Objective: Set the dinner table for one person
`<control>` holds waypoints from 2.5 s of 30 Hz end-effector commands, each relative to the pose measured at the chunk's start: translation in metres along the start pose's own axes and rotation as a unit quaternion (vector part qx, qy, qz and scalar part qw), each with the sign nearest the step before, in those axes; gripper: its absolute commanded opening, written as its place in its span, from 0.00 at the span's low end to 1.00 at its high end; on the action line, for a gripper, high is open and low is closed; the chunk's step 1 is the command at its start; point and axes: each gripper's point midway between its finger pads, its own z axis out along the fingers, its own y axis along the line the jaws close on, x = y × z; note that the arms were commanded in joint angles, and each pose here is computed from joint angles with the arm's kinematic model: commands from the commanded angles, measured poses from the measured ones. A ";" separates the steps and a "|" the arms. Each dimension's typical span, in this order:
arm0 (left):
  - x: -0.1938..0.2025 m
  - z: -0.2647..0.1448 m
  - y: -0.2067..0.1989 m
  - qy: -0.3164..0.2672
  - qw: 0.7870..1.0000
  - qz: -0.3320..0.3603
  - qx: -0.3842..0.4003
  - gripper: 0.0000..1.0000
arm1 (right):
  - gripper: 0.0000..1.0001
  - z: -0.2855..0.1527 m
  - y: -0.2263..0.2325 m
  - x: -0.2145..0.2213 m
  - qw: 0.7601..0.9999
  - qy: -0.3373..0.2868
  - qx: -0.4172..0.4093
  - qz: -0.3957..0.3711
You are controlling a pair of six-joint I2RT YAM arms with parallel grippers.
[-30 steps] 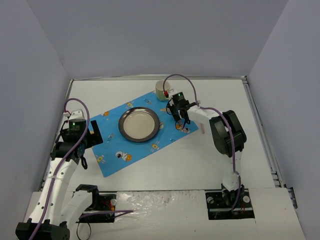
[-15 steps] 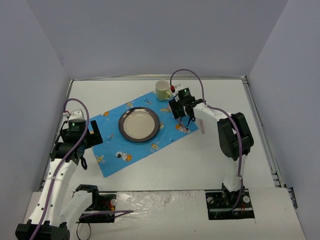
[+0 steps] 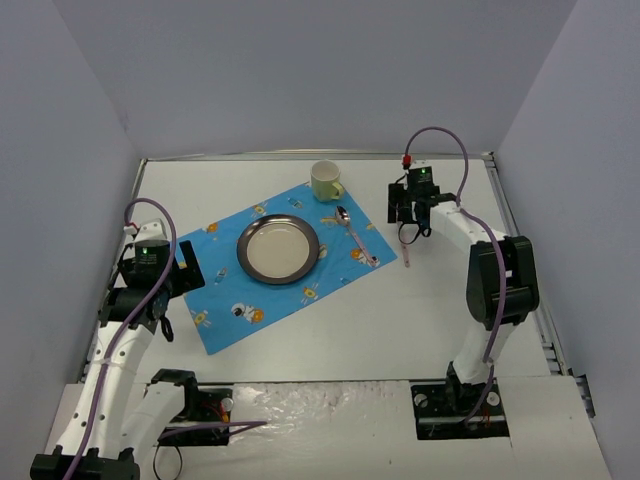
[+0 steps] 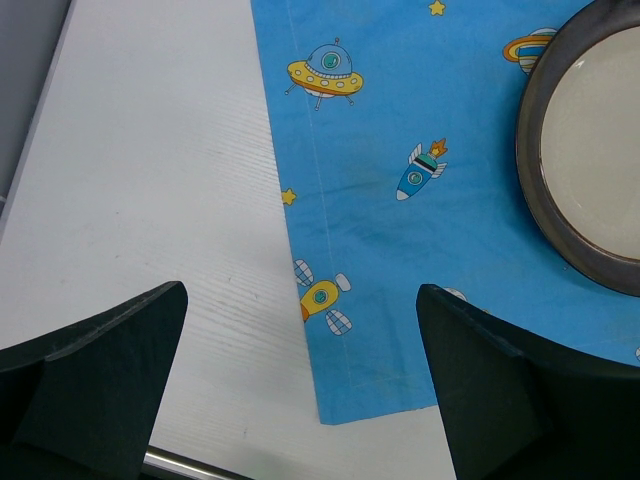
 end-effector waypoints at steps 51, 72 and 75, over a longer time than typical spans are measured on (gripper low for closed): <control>-0.036 -0.062 -0.026 -0.006 0.997 -0.062 0.048 0.97 | 0.00 -0.160 0.298 0.023 0.962 -0.064 -0.229 -0.134; -0.022 -0.071 0.001 -0.008 0.990 -0.142 -0.017 0.97 | 0.00 -0.149 0.429 0.121 0.943 -0.027 -0.286 -0.167; -0.023 -0.083 0.011 -0.020 0.990 -0.136 -0.026 0.97 | 0.00 -0.144 0.446 0.128 0.942 -0.025 -0.291 -0.164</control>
